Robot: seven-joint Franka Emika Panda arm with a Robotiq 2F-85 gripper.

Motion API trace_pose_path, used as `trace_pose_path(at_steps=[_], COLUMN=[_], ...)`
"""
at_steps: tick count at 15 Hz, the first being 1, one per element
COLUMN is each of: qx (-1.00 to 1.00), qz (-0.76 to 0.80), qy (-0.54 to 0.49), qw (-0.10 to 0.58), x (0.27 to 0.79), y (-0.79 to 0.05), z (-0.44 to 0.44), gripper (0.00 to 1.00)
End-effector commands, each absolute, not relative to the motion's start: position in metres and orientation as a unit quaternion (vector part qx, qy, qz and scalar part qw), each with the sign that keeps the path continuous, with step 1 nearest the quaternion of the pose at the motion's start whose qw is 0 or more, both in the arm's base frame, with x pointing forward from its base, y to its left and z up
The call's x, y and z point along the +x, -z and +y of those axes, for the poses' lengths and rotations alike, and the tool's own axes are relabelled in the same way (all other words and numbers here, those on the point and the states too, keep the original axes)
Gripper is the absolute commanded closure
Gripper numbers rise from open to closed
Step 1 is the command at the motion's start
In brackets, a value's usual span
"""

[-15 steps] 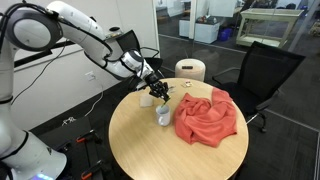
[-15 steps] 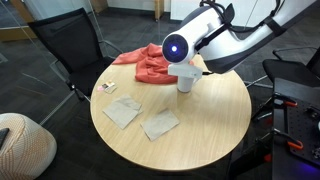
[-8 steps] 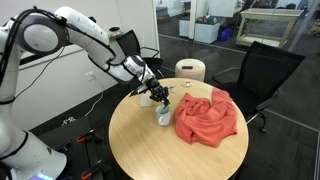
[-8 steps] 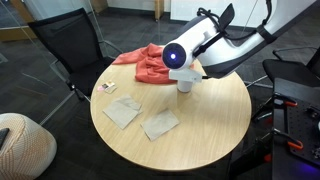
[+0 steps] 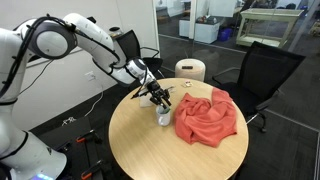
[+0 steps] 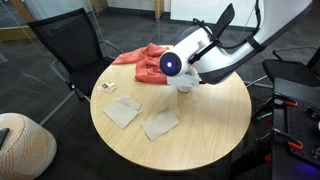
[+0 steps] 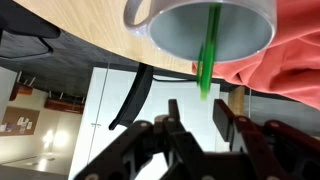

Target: Pick up the pen and put it in the cup

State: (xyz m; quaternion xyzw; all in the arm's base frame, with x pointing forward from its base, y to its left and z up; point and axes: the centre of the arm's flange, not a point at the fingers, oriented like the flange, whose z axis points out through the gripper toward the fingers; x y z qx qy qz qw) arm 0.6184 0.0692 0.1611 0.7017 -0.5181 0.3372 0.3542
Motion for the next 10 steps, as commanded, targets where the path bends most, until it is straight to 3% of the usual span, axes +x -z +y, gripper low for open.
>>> trace_pose_path(at_steps=[1, 5, 10], qx=[0.702, 0.699, 0.694], qz=[-0.523, -0.525, -0.528], qy=[-0.337, -0.344, -0.355], qw=[0.346, 0.343, 0.337], x=[0.626, 0.626, 0.624], y=[-0.167, -0.176, -0.191], z=[0.070, 0.072, 0.075], gripper=[0.28, 0.00, 0.00])
